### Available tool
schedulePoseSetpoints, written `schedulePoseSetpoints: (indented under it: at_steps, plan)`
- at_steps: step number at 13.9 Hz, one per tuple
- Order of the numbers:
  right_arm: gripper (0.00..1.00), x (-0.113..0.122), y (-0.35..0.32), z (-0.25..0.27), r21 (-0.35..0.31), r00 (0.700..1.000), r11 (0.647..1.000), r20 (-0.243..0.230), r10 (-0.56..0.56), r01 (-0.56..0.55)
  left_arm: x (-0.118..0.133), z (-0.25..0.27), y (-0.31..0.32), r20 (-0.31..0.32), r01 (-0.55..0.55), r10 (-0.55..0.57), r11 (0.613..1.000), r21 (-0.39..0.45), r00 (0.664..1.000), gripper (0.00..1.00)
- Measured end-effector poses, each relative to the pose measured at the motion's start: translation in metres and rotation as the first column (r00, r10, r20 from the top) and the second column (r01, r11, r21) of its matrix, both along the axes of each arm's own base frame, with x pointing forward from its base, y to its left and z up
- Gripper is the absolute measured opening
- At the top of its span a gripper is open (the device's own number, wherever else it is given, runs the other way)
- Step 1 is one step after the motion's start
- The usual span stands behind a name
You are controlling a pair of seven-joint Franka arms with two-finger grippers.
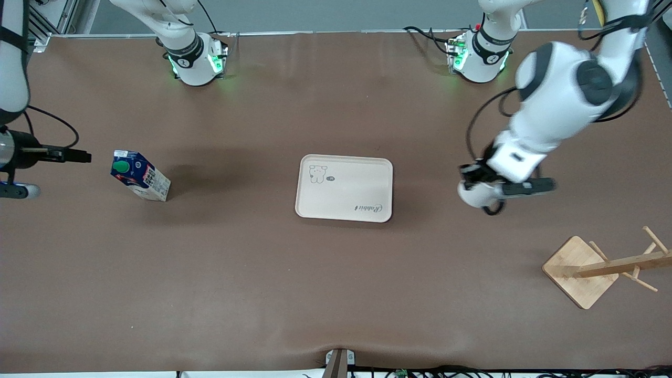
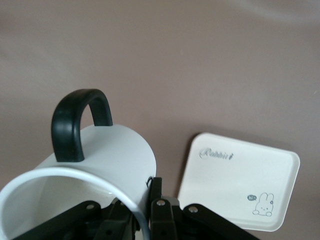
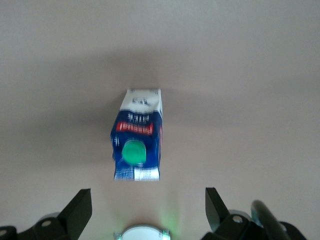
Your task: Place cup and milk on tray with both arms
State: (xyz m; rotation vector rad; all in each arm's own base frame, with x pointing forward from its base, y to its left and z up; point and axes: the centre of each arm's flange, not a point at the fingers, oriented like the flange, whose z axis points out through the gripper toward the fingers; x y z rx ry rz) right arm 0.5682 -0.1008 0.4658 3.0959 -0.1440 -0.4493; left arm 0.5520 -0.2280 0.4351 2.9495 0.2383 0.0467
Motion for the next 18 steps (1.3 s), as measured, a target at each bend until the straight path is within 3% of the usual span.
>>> schedulePoseSetpoints:
  at_steps: [1, 4, 10, 15, 18]
  plan:
    - [1.0, -0.003, 0.003, -0.016, -0.001, 1.0, 1.0, 0.013, 0.006, -0.006, -0.007, -0.015, -0.025, -0.028, 0.003, -0.003, 1.0, 0.012, 1.0, 0.07]
    - [1.0, -0.014, 0.012, -0.044, 0.005, 1.0, 1.0, -0.007, 0.021, -0.021, -0.029, -0.059, -0.097, -0.09, 0.007, -0.002, 0.998, 0.059, 0.996, 0.07]
    - [1.0, -0.031, 0.018, -0.088, 0.013, 0.999, 1.0, -0.039, 0.029, -0.028, -0.083, -0.152, -0.193, -0.103, -0.016, 0.037, 0.98, 0.197, 0.994, 0.07]
    - [1.0, -0.038, 0.018, -0.109, 0.029, 0.999, 1.0, -0.032, 0.013, -0.012, -0.089, -0.199, -0.225, -0.086, -0.073, 0.09, 0.98, 0.184, 0.992, 0.07]
    - [1.0, -0.04, 0.02, -0.12, 0.054, 1.0, 0.998, -0.004, -0.009, 0.009, -0.087, -0.212, -0.227, -0.098, -0.078, 0.096, 0.982, 0.171, 0.991, 0.07]
